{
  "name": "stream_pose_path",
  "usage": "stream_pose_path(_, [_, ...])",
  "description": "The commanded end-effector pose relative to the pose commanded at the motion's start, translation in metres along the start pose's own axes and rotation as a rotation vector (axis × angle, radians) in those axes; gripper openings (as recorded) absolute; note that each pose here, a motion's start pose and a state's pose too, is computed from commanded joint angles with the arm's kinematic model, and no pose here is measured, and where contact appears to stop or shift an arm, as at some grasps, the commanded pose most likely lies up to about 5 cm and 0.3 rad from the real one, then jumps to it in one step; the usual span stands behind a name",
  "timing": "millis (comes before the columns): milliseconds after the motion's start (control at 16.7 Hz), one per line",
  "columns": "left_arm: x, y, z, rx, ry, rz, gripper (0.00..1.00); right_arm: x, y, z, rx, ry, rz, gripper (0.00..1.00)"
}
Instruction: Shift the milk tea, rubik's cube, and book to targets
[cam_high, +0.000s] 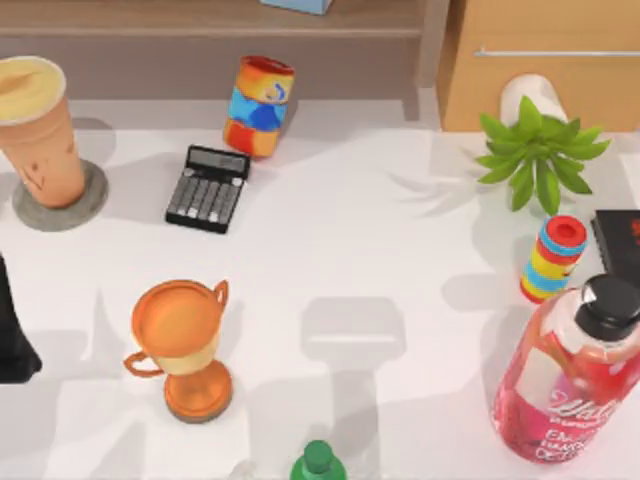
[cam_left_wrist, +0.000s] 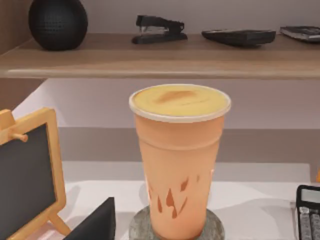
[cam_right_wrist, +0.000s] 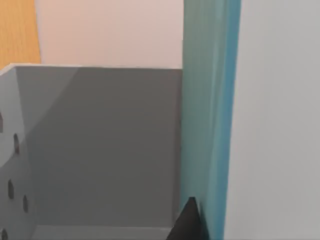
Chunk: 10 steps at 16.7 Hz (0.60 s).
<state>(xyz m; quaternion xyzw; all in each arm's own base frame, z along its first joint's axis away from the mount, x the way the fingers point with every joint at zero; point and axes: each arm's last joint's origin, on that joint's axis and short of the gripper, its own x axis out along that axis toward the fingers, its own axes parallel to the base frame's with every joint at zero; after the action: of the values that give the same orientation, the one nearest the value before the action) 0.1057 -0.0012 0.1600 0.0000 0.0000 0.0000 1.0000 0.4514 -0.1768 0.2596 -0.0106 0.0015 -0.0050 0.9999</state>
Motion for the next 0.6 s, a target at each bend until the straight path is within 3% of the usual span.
stream_pose_path(300, [0.000, 0.000, 0.000, 0.000, 0.000, 0.000, 1.00, -0.012, -0.002, 0.010, 0.025, -0.037, -0.008, 0.00])
stream_pose_path(600, [0.000, 0.000, 0.000, 0.000, 0.000, 0.000, 1.00, -0.077, -0.019, 0.034, 0.162, -0.146, -0.095, 0.00])
